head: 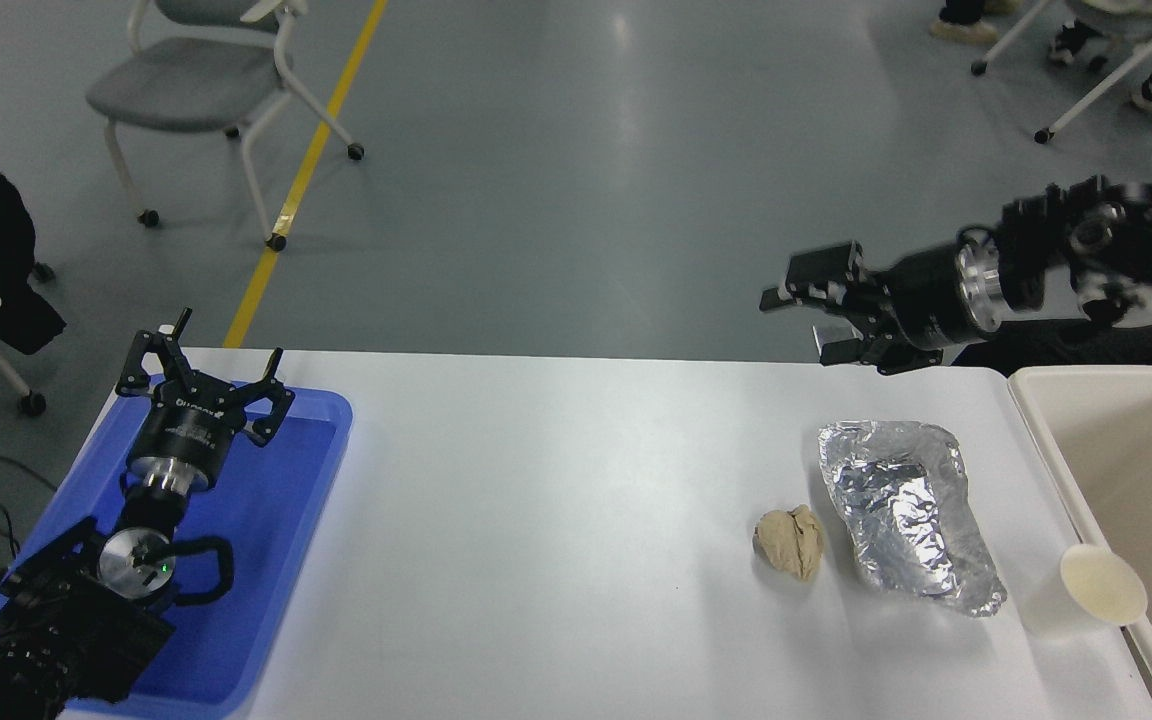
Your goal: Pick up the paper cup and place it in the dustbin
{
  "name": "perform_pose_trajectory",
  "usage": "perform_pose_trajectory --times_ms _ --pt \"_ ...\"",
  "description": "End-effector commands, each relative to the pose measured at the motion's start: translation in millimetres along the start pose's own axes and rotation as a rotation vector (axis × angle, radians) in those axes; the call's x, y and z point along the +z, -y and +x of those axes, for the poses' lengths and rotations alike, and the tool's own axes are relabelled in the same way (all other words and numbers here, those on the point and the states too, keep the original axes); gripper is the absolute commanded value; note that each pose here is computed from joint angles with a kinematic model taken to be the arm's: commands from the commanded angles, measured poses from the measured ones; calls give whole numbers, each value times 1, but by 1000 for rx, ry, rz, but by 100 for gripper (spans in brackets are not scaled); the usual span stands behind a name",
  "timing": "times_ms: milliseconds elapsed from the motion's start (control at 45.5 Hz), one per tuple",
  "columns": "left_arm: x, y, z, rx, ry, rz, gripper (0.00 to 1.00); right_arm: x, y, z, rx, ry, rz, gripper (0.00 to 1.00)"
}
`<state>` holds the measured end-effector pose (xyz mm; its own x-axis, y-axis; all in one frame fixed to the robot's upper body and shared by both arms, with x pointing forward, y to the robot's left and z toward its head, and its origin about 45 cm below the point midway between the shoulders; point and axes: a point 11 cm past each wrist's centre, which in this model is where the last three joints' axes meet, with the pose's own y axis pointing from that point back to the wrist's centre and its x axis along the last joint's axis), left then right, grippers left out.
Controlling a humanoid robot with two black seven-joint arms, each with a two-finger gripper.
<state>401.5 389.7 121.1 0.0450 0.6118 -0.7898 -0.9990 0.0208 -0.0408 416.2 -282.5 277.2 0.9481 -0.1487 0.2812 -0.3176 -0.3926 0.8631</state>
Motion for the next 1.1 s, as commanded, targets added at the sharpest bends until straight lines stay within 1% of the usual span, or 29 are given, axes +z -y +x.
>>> perform_pose_trajectory --times_ms 0,176,352,505,593,879,989,1077 --pt "1 -1 1 4 1 -3 100 21 -53 -17 -87 -162 -290 100" --pt "0 -1 1 4 -4 -4 100 8 -85 -37 -152 -210 -364 100" --pt "0 -1 1 4 -4 -4 100 -5 -111 -52 -193 -154 -412 100" --pt "1 -2 2 6 -3 -4 100 -11 -119 -54 -188 -108 -401 100" --pt "1 -2 2 6 -3 -4 100 -15 -128 -60 -219 -62 -397 100" --pt "0 -2 2 5 -4 -3 100 -23 -137 -59 -193 -47 -392 100" --pt "0 -1 1 4 -4 -4 100 -15 -140 -59 -195 -45 -419 100" --pt "-1 -1 1 4 -5 -3 100 1 -146 -61 -204 -56 -475 100"
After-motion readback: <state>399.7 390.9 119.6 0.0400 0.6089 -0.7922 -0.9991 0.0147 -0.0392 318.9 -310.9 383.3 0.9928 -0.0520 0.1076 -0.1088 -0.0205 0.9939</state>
